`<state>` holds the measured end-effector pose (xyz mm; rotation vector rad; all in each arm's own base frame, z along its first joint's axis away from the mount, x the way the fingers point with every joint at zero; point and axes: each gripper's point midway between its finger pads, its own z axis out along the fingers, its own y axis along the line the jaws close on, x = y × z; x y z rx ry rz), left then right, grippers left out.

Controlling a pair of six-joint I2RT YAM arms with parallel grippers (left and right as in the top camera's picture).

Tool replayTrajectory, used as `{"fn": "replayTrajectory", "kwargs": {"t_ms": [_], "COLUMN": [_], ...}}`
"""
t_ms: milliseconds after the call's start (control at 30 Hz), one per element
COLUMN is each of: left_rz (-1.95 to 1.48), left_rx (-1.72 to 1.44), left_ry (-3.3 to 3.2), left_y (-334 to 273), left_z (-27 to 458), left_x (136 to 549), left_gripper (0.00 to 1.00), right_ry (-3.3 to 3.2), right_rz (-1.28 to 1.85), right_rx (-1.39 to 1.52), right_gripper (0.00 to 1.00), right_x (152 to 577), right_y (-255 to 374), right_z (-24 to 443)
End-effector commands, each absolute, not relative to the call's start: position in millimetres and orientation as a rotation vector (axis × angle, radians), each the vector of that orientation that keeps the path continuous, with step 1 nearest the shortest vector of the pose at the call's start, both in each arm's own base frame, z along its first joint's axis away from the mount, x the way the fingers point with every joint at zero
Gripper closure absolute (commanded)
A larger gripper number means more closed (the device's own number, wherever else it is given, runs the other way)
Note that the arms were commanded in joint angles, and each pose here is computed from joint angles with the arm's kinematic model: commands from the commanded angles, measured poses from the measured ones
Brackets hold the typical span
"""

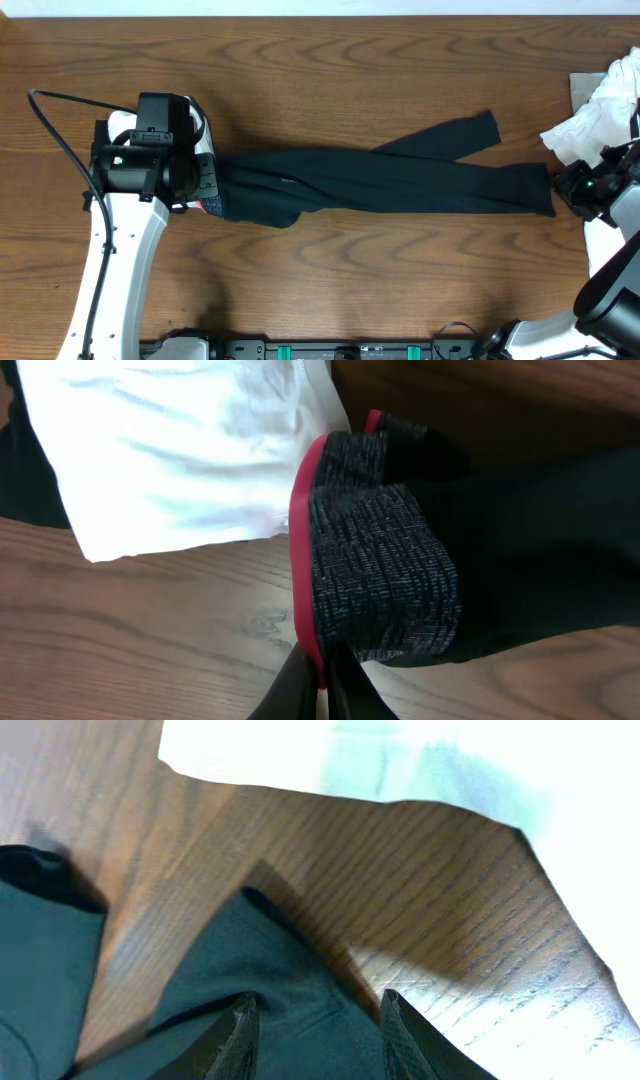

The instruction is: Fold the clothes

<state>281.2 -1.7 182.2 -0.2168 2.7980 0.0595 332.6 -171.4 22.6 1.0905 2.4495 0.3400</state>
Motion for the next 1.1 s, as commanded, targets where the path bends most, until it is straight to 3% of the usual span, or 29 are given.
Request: {"fn": "replayTrajectory", "kwargs": {"t_ms": [0,300,467,733,1067], "left_rz": [0.082,0.082,0.082,0.082,0.082], "left_rx": [-0.242,-0.241,-0.241,-0.241,-0.241], "left_ry": [2.767,2.766,2.766,2.766,2.764], "left_y": [3,3,3,3,3], "left_z": [191,191,191,191,192], "left_x": [283,283,283,283,283], "left_gripper": [0.94,0.94,0.94,0.94,0.94], "right_ry": [2.499,2.517,2.506,2.45,2.318], "right_rz": [0.357,0.47,0.495,0.462,0.333], "right_rx": [1.099,1.056,1.016,0.99,1.047], "right_gripper": [0.63,0.77,0.79,0.95,0.97], "right_x": [328,332,336,338,324], "right_y": [-164,-151,-150,-157,-179], "right_z": [4,-5,0,28,87]}}
